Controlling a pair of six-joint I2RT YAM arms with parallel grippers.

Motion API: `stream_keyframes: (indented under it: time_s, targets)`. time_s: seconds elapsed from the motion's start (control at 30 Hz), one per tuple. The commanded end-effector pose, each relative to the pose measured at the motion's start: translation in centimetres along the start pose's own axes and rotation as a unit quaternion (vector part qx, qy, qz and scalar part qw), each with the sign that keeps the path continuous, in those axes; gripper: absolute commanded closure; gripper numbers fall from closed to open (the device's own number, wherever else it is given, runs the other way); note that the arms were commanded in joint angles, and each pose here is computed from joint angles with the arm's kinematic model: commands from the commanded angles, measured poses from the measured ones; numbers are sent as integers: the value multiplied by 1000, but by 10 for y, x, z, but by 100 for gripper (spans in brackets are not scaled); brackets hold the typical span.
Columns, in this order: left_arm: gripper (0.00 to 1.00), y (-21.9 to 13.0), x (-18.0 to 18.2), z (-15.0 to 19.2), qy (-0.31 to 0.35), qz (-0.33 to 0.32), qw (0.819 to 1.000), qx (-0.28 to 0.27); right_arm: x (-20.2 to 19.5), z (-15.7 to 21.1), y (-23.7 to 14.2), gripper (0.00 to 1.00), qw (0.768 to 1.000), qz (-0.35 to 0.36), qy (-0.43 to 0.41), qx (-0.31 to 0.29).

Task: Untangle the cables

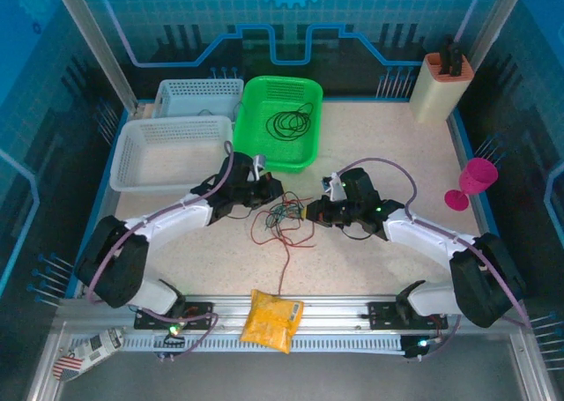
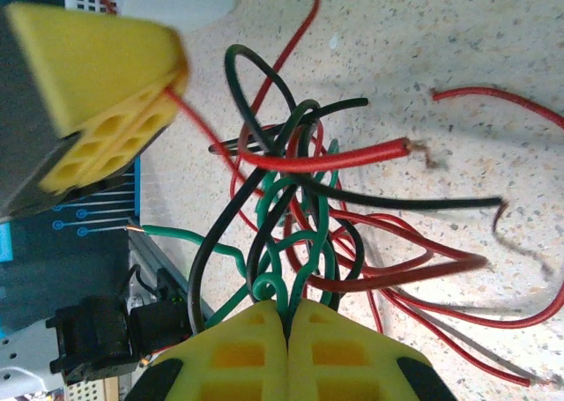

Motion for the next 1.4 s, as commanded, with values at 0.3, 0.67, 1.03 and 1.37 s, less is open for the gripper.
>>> stream_keyframes:
  time_s: [0.3,0.67,1.03,1.37]
  targets:
    - [100,-57,-10,25,5,-17,999,29,-1,-21,4,100,998,17,39,-45]
    - [100,-102,-20,25,52,-48,997,20,-14,-24,1,100,996,33,64,-52]
    - [100,-125,-22,17,59,-53,997,2,-20,-21,-6,100,995,47,71,-59]
    - [100,-135,-18,13,67,-65,996,-8,-22,-22,-15,100,993,61,72,-70]
Point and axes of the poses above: each hand's point on the last joint's axis, 136 mm out from that joint toward the fingers, its own y axis out along the fingers, its own x axis along the line the jaws close on, z = x × y, the point moved 10 cm from there along -y, back along the fingers, and after that the axes turned 3 degrees about -y, right-handed, at the moved point
